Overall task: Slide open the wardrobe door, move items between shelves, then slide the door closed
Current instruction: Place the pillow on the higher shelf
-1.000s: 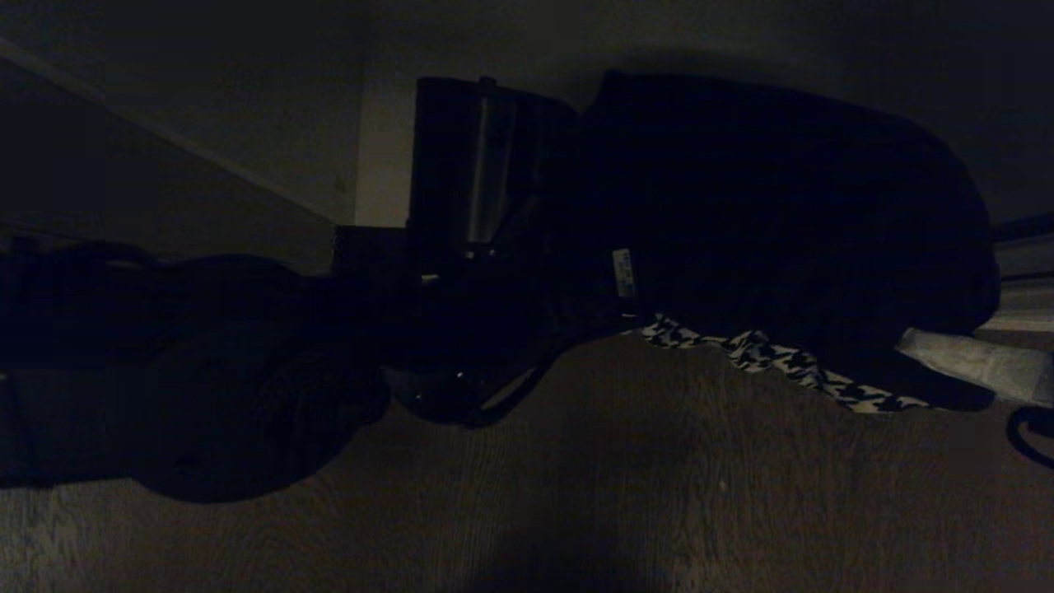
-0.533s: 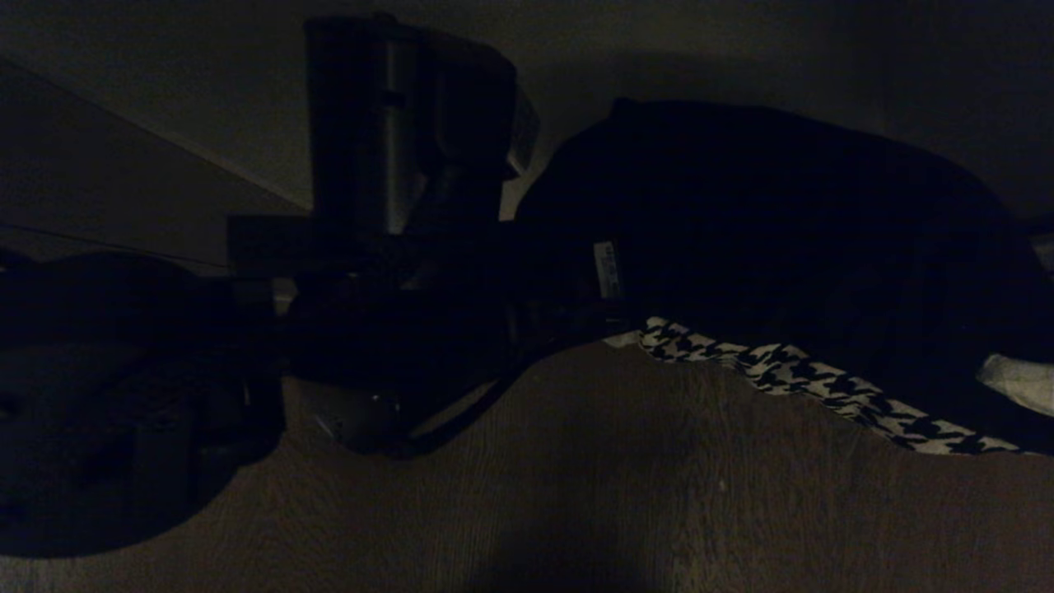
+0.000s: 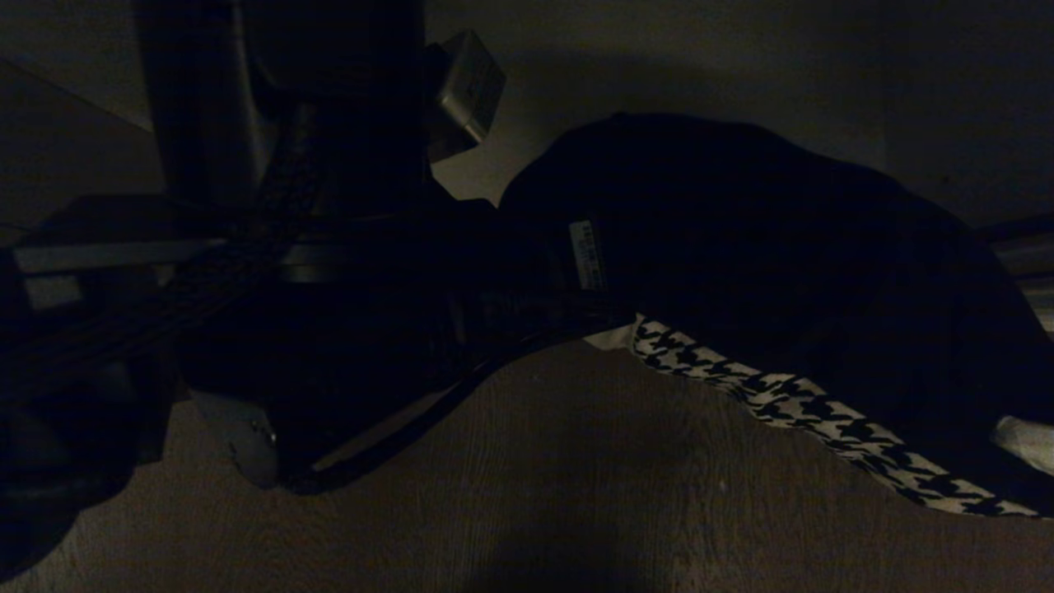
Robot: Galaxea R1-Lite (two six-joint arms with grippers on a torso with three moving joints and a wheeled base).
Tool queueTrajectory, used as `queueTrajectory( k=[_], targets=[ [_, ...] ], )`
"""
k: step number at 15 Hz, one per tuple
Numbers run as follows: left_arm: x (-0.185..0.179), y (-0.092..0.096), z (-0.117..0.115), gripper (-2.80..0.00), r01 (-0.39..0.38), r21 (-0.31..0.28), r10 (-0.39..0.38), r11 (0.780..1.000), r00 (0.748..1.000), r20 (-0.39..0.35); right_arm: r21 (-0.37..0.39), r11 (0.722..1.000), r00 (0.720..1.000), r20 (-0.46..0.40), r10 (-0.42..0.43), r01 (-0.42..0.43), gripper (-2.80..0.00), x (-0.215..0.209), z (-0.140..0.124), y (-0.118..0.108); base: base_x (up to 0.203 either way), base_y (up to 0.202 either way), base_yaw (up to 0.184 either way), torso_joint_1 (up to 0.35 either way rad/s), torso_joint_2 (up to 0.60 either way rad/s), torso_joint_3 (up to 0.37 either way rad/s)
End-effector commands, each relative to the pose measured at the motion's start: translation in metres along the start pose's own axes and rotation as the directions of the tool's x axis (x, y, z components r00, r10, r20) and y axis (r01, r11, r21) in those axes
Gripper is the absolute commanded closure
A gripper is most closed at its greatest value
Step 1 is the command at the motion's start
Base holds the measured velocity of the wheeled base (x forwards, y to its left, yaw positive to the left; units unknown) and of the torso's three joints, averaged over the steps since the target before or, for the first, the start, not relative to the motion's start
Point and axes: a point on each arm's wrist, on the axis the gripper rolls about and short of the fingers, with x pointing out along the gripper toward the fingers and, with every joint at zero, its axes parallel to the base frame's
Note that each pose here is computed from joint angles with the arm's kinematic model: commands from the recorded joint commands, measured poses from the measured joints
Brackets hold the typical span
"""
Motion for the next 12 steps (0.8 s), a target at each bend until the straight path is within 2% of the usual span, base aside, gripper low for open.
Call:
queueTrajectory(
  k=[1,12],
  targets=[
    [-0.0068,0.0015,0.0041,0.0,0.003,-0.008,-0.003,1.0,1.0,0.016,-0.014,1.0,1.0,0.018,0.012,-0.012,0.0,-0.006,-0.0015,0.0044,0.0,0.0,0.0,0.0,0.0,0.0],
    [-0.0059,0.0018,0.0023,0.0,0.001,-0.004,-0.001,1.0,1.0,0.008,-0.015,1.0,1.0,0.02,0.015,-0.015,0.0,-0.011,-0.007,0.0055,0.0,0.0,0.0,0.0,0.0,0.0]
  ],
)
